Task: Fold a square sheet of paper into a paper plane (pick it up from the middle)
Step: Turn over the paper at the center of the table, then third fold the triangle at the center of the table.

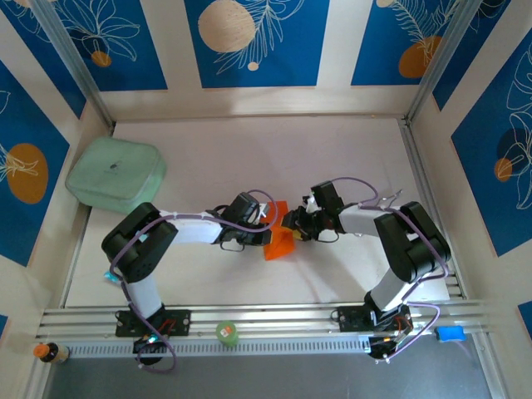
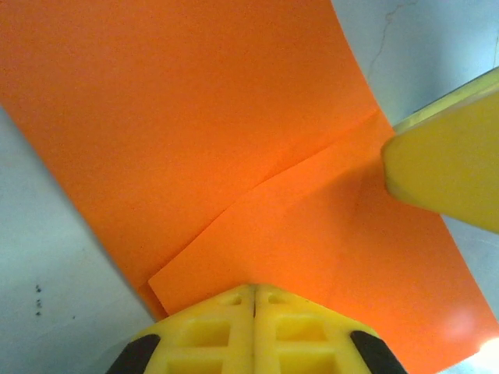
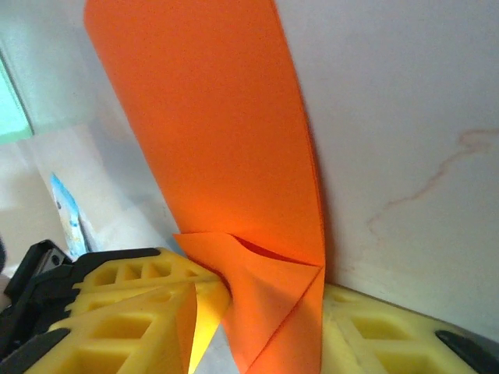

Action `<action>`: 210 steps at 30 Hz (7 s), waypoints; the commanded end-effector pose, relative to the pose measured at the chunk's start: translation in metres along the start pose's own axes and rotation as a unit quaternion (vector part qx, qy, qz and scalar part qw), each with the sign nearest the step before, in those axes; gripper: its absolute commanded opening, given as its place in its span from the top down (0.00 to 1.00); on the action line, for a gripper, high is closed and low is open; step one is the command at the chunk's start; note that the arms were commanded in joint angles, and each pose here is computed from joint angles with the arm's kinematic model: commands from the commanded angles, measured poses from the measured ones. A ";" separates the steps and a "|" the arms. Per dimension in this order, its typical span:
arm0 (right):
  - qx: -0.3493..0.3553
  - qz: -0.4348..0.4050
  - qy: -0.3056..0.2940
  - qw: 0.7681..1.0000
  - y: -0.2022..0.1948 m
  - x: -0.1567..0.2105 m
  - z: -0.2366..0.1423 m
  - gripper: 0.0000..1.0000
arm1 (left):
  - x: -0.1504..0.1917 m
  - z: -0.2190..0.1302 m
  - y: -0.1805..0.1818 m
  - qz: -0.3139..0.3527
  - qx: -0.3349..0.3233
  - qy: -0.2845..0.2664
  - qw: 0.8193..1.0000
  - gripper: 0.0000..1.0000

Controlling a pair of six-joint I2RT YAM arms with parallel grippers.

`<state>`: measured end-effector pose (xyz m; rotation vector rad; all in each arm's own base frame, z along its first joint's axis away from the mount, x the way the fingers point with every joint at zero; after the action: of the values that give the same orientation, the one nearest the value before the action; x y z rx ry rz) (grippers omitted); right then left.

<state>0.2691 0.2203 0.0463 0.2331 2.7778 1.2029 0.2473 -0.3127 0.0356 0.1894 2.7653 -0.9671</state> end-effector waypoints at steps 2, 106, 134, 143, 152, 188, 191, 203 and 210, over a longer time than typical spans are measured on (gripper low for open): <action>-0.019 -0.007 0.009 1.000 0.001 0.000 0.003 0.65 | 0.015 0.004 0.018 -0.016 -0.027 0.029 0.999 0.96; 0.005 -0.098 -0.040 0.994 0.043 -0.013 -0.048 0.82 | -0.016 -0.158 0.015 0.001 -0.041 -0.253 0.967 0.71; 0.007 -0.073 0.031 0.997 0.008 -0.009 0.001 0.89 | -0.017 -0.051 -0.006 -0.075 0.050 -0.072 0.993 0.70; 0.032 -0.008 0.055 0.998 -0.027 0.006 0.013 0.89 | -0.014 -0.044 0.003 -0.090 0.044 -0.068 0.993 0.60; 0.027 0.038 0.057 0.997 -0.032 0.013 0.012 0.89 | -0.019 -0.036 0.011 -0.128 0.068 -0.070 0.987 0.59; 0.043 0.042 0.057 0.997 -0.038 0.013 0.010 0.90 | -0.020 -0.007 0.011 -0.174 0.114 -0.035 0.977 0.74; 0.043 0.042 0.057 0.997 -0.037 0.013 0.010 0.90 | -0.021 -0.008 0.010 -0.173 0.116 -0.036 0.977 0.75; 0.043 0.041 0.056 0.997 -0.036 0.012 0.009 0.90 | -0.021 -0.011 0.010 -0.173 0.125 -0.043 0.976 0.79; 0.016 0.013 0.032 0.999 -0.021 0.007 0.002 0.84 | -0.020 -0.013 0.014 -0.178 0.118 -0.047 0.976 0.92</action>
<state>0.2726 0.2159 0.0316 0.1995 2.8232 1.2228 0.2700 -0.2968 0.0440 -0.3192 2.6359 -1.3528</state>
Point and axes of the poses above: each hand's point on the last joint's axis, 136 mm out from that joint toward the fingers, its own z axis out along the fingers, its own y axis along the line the jaws close on, x = y × z, the point moved 2 cm from there along -z, back along the fingers, and after that the axes turned 7 degrees about -z, right-handed, at the moved point
